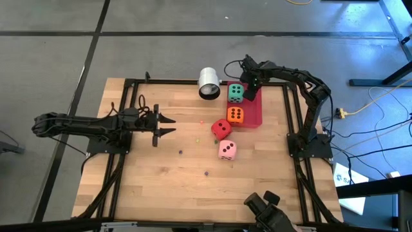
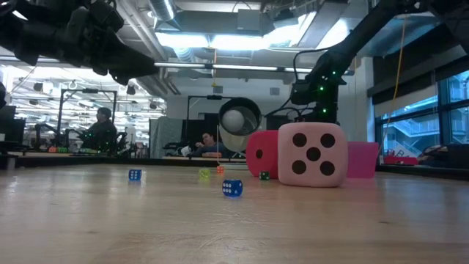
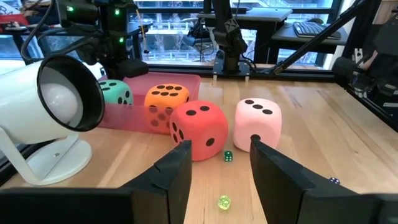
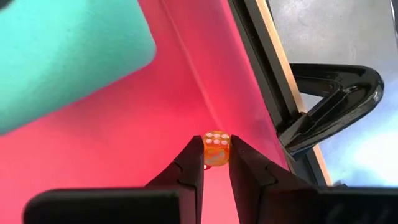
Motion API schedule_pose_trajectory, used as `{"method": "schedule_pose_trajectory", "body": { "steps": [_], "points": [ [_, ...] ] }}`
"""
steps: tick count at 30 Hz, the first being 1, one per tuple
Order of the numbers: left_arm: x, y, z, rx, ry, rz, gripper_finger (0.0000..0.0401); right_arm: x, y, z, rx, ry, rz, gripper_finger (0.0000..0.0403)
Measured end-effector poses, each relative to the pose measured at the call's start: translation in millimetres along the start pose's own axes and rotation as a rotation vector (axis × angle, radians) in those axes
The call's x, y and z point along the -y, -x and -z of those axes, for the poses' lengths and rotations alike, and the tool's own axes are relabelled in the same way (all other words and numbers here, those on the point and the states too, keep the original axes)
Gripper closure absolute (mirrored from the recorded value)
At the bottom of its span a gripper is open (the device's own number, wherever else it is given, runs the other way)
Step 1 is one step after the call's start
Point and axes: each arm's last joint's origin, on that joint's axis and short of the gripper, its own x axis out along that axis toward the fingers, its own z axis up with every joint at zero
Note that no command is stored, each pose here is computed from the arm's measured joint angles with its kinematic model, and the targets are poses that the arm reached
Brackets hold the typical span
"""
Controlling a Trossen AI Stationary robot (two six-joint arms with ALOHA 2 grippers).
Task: Pick & Place Dice
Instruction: Put the small yellow dice into the red bin
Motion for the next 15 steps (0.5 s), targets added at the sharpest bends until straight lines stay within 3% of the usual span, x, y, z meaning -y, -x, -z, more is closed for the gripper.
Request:
{"method": "schedule_pose_trajectory", "body": {
  "steps": [15],
  "points": [
    [-0.2, -3.7, 2.0, -0.012, 0.002, 0.0, 0.0244, 0.2, 0.0, 0.1, -0.002, -0.001, 0.005, 0.0326]
  ]
}}
